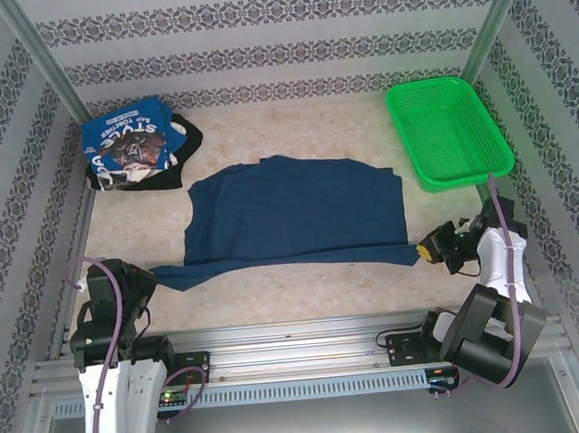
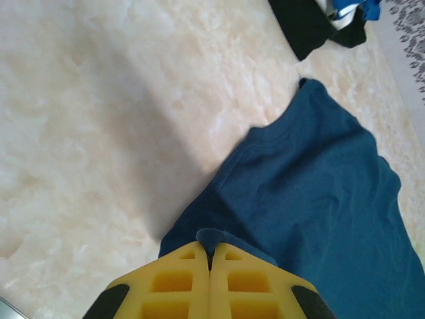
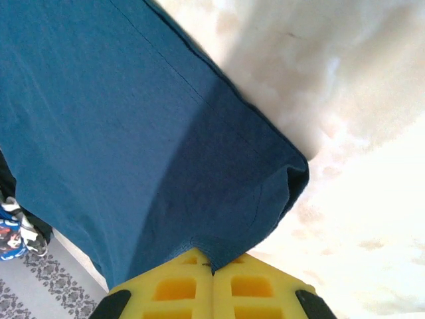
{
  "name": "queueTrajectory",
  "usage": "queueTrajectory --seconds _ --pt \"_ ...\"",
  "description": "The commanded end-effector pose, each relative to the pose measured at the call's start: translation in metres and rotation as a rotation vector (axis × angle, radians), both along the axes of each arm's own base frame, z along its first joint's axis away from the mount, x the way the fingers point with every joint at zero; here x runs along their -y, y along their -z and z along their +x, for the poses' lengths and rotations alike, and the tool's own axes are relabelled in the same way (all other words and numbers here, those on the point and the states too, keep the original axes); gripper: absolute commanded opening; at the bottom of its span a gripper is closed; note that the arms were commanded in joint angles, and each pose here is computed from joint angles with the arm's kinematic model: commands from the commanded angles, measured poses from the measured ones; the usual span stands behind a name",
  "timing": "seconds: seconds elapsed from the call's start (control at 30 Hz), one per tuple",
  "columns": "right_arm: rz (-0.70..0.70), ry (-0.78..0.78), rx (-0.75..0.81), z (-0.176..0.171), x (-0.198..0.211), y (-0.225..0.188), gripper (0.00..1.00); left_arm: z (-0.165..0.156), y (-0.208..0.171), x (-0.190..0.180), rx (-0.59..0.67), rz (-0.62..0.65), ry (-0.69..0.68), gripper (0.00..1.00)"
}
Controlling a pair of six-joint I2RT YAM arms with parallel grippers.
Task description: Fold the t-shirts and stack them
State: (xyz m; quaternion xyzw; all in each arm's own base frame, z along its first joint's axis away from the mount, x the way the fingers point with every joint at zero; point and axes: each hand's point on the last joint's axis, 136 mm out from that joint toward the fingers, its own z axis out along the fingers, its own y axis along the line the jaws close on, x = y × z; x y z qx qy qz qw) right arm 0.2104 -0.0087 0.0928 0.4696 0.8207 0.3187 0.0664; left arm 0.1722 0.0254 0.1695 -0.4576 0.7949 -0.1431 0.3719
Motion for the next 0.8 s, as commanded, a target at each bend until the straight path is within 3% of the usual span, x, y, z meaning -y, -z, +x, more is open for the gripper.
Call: queueTrajectory --seconds 0.0,0.13,0.23,0.57,0.77 --pt "-0.031 -0.028 -0.004 -0.005 -0.001 -0.007 0.0 0.005 -0.05 -0.014 0.103 0.132 -0.006 0.0" --pt "-0.008 -0.031 0.011 -0.003 -0.005 -0.009 0.0 0.032 -0.082 -0.01 0.153 0.206 0.101 0.0" --pt "-0.014 -0.024 0.014 -0.001 -0.003 -0.008 0.0 0.066 -0.085 0.006 0.184 0.173 0.211 0.0" --pt "-0.055 -0.068 0.006 0.015 0.004 -0.005 0.0 0.132 -0.036 0.017 0.037 0.202 0.384 0.0" --pt "-0.096 -0.135 -0.014 0.029 0.002 0.001 0.0 0.156 -0.01 0.024 -0.055 0.225 0.469 0.0"
